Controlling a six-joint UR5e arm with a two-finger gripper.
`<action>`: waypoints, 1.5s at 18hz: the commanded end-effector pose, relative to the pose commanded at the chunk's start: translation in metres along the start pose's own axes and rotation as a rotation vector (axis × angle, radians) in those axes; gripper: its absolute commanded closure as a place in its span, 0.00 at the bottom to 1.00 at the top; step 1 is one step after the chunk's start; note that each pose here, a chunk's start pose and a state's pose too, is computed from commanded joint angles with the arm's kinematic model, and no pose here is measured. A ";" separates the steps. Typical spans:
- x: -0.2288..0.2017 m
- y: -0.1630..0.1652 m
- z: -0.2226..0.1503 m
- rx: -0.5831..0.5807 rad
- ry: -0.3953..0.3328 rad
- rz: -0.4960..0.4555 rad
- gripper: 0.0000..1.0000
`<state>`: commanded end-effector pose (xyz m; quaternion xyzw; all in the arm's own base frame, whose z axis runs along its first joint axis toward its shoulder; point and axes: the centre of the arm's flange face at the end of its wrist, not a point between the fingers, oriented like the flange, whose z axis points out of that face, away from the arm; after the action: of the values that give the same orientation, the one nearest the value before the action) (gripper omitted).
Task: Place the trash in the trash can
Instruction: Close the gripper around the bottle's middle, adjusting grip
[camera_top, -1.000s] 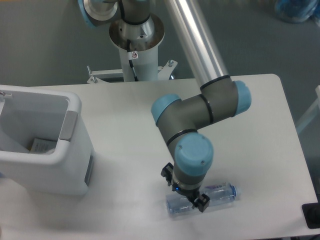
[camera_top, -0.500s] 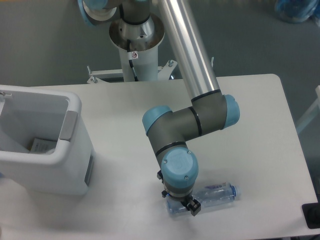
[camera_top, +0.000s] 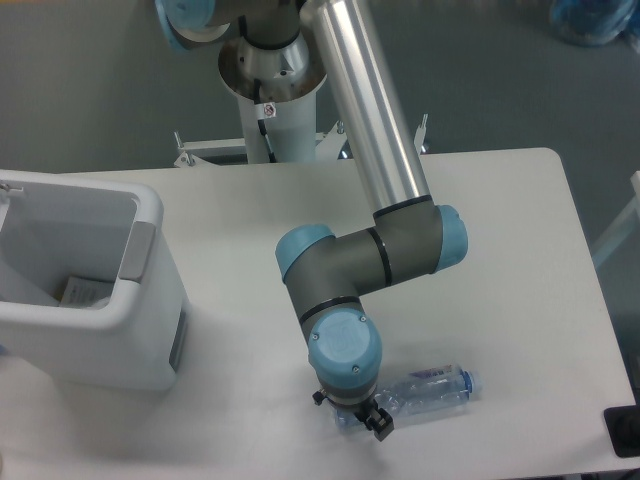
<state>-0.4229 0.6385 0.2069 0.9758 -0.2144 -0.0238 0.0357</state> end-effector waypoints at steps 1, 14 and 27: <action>0.002 -0.003 0.003 0.000 0.001 0.003 0.00; 0.004 -0.013 0.022 -0.170 -0.056 0.043 0.15; -0.010 -0.011 -0.052 -0.122 -0.189 -0.055 0.45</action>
<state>-0.4241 0.6558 0.2583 0.9707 -0.1882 -0.1297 0.0742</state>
